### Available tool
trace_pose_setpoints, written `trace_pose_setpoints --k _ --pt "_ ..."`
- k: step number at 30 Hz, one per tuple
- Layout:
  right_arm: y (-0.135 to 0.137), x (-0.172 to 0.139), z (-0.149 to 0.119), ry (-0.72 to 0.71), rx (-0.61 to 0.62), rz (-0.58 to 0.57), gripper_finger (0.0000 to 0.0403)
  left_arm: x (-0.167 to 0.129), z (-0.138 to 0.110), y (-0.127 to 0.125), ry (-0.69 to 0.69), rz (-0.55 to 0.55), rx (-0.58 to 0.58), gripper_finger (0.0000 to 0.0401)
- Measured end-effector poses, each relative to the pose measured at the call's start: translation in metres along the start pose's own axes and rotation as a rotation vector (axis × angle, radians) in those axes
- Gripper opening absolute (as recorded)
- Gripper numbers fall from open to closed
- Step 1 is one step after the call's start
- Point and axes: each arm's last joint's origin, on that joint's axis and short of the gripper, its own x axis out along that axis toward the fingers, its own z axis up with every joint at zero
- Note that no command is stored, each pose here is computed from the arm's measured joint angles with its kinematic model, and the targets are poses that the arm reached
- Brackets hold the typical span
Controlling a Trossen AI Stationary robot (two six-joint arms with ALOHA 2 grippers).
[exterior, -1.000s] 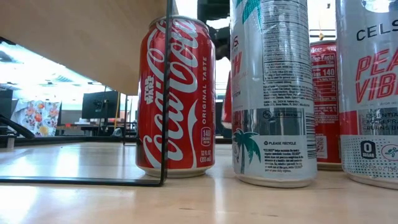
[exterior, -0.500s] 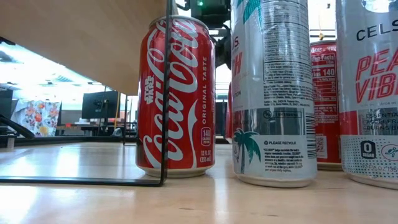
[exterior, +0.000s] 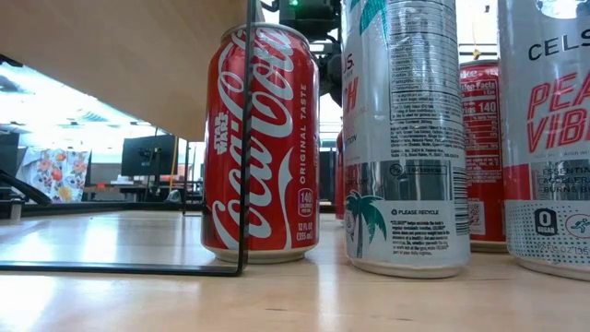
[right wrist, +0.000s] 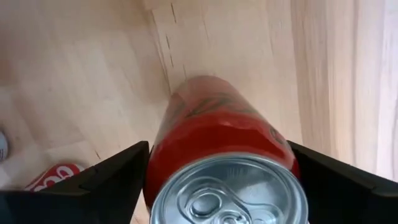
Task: Place canned beverage on shelf
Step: Put the top red black soda can on the shelf
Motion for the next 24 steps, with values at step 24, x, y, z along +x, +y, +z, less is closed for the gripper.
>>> trace_pose_setpoints --k 24 --pt "0.009 -0.034 -0.09 -0.696 -0.054 -0.042 0.0373 0.0 0.0 -0.001 0.006 -0.044 -0.016 0.0139"
